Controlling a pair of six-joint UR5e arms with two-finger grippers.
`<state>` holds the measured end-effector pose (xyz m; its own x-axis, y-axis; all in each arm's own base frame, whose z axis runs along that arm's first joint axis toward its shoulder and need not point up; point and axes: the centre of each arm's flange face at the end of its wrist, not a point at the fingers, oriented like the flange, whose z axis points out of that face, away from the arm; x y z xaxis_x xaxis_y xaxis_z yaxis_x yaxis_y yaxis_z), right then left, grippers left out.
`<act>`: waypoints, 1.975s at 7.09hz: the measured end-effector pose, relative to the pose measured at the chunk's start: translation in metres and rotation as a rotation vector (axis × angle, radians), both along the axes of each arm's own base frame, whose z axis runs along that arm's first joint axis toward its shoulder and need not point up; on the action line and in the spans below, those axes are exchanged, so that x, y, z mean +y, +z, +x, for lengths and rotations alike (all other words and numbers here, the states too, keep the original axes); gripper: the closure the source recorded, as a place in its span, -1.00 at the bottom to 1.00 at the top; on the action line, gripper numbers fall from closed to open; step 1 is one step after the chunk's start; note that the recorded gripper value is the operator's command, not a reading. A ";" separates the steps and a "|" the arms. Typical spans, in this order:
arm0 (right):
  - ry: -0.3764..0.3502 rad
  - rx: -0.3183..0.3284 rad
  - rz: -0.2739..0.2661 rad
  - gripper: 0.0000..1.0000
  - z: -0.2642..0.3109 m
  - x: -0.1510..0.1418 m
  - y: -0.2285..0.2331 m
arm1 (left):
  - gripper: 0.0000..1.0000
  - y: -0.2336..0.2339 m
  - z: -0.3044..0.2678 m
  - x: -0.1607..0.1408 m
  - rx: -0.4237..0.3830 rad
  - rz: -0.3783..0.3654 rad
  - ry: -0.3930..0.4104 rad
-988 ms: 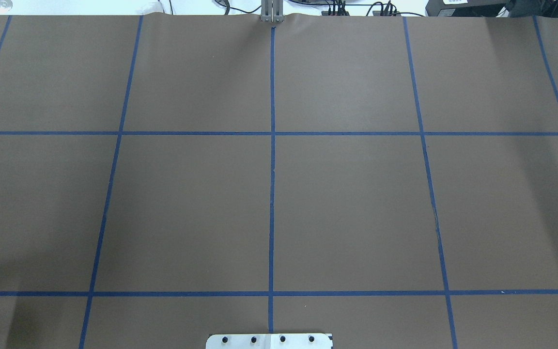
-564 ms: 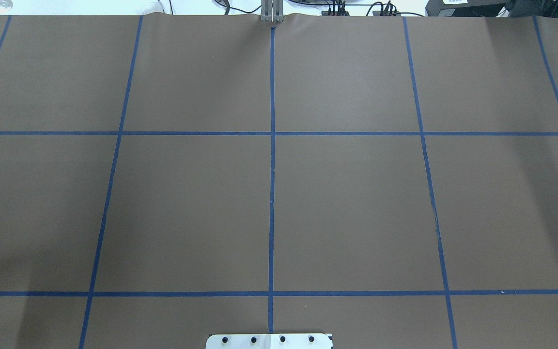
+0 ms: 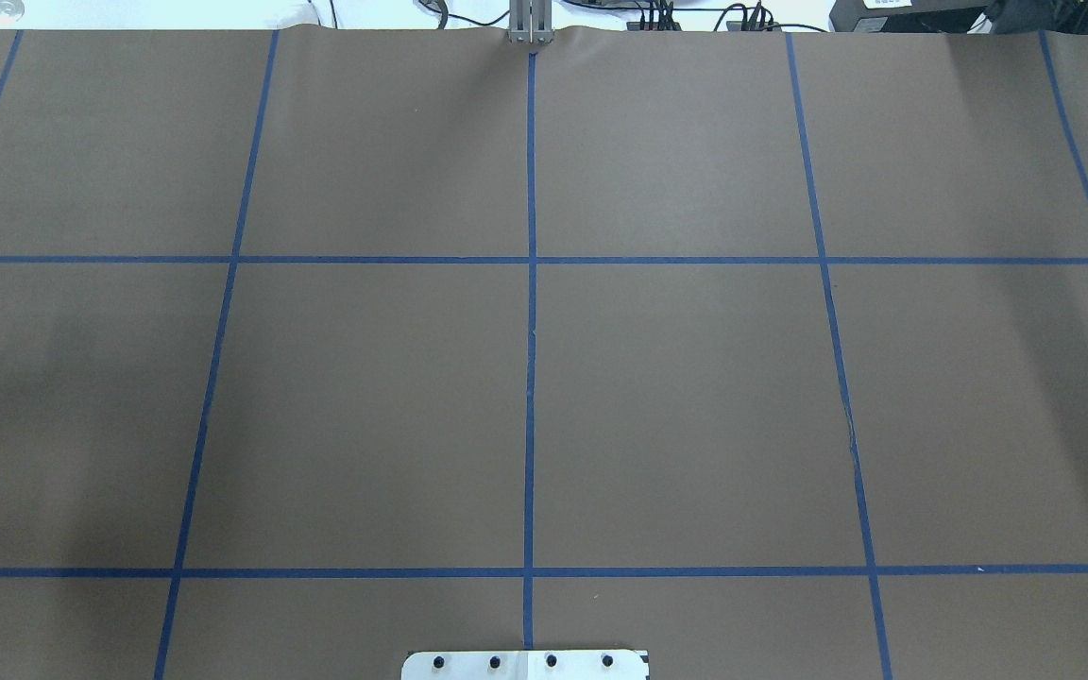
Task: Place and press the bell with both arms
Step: 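Lower the bell with the left gripper onto the table center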
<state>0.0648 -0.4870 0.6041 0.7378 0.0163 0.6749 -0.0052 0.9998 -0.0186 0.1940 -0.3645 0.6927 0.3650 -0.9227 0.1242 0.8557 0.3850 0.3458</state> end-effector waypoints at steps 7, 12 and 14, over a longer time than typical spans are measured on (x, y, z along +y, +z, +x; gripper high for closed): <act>-0.005 -0.004 0.003 -1.00 -0.003 -0.005 -0.003 | 1.00 -0.274 0.191 -0.179 0.306 0.625 0.455; -0.008 -0.004 -0.011 -1.00 -0.005 -0.006 0.002 | 1.00 -0.435 0.387 -0.092 0.501 1.101 0.938; -0.007 -0.008 -0.021 -1.00 -0.005 -0.005 0.006 | 1.00 -0.477 0.438 -0.071 0.557 1.229 1.028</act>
